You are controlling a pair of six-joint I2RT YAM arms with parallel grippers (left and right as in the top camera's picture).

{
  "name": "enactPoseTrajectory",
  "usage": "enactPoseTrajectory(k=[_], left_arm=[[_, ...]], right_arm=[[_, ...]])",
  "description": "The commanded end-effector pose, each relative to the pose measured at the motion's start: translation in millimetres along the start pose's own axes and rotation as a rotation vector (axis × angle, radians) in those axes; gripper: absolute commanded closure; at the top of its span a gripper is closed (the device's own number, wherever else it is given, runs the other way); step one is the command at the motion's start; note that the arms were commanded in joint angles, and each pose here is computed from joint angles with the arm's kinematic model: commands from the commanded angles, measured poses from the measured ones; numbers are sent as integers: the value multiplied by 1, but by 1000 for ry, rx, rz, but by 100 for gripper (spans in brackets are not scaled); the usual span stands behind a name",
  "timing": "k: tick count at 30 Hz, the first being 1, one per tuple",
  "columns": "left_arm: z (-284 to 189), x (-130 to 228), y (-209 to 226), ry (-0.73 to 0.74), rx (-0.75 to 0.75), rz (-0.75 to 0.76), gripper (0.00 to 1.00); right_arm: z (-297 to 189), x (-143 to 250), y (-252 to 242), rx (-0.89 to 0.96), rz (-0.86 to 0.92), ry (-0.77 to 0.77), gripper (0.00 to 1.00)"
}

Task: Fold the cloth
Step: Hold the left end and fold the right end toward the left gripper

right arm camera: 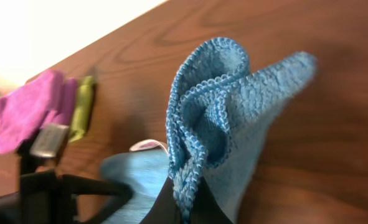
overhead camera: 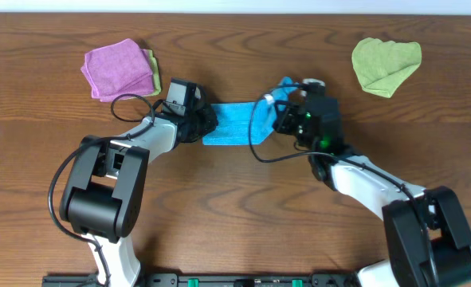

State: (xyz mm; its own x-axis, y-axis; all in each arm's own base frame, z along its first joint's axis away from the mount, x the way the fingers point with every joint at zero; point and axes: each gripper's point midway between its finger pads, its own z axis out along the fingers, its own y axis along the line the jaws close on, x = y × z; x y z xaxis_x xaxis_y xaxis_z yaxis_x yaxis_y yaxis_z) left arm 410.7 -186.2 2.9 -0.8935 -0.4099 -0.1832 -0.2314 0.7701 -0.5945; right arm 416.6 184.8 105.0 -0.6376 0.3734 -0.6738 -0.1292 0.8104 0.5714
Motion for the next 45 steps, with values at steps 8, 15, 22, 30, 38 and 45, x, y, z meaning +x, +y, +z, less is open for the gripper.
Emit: enactPoseTrajectory(k=[8, 15, 22, 30, 38, 45], left_arm=[[0, -11, -16, 6, 27, 25, 94], [-6, -19, -14, 7, -10, 60, 95], [-7, -13, 2, 25, -85, 63, 94], [-18, -11, 33, 53, -224, 130, 95], [-22, -7, 47, 72, -306, 204, 95], [-17, -4, 35, 62, -285, 230, 94]], right_arm=[[12, -5, 59, -85, -127, 13, 99], [14, 10, 72, -109, -163, 43, 99], [14, 12, 78, -120, -178, 45, 99], [15, 13, 74, -102, -179, 51, 99], [14, 6, 85, -131, -182, 41, 99], [15, 10, 114, -185, -204, 45, 99]])
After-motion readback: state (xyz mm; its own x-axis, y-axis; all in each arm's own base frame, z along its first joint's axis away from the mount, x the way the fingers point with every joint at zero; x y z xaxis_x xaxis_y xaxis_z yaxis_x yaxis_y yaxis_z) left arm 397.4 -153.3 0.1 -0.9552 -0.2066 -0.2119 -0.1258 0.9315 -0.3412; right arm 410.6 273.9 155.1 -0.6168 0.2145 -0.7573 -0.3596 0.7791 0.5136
